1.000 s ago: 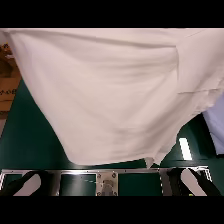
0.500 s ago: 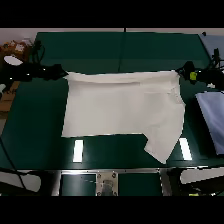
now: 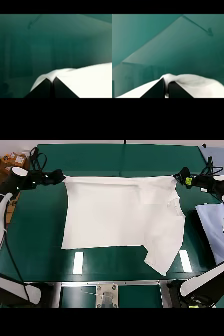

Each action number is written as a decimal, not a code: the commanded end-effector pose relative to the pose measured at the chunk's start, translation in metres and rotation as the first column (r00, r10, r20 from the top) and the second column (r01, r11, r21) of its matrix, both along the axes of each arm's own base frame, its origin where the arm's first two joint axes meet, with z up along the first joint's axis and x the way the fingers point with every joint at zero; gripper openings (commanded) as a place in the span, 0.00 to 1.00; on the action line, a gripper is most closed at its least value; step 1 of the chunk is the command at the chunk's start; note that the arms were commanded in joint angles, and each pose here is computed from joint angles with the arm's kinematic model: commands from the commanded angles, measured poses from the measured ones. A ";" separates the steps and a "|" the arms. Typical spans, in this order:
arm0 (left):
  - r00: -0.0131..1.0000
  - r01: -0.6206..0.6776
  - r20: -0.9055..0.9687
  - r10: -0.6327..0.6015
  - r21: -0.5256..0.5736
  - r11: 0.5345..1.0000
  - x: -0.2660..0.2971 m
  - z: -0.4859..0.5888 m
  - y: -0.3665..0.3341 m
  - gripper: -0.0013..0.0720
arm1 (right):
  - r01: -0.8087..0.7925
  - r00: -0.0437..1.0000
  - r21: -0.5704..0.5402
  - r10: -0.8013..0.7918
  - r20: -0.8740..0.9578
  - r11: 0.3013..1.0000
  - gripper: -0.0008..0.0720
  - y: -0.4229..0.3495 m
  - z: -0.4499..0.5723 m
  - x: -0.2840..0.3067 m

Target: Fold the shirts.

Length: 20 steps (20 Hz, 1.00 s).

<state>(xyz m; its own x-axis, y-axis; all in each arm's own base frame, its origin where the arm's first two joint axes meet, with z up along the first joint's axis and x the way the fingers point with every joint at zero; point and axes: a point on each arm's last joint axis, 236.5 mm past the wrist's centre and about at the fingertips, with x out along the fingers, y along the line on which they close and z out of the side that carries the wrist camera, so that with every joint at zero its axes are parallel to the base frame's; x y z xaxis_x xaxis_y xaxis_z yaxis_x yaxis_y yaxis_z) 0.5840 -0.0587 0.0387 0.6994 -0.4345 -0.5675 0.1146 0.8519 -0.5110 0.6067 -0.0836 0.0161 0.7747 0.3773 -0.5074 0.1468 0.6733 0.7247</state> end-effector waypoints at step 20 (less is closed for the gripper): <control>0.865 0.267 -0.454 -0.213 0.057 0.962 -0.084 -0.093 -0.007 0.04 | -0.284 0.833 -0.167 0.157 -0.531 0.944 0.03 -0.024 -0.070 -0.135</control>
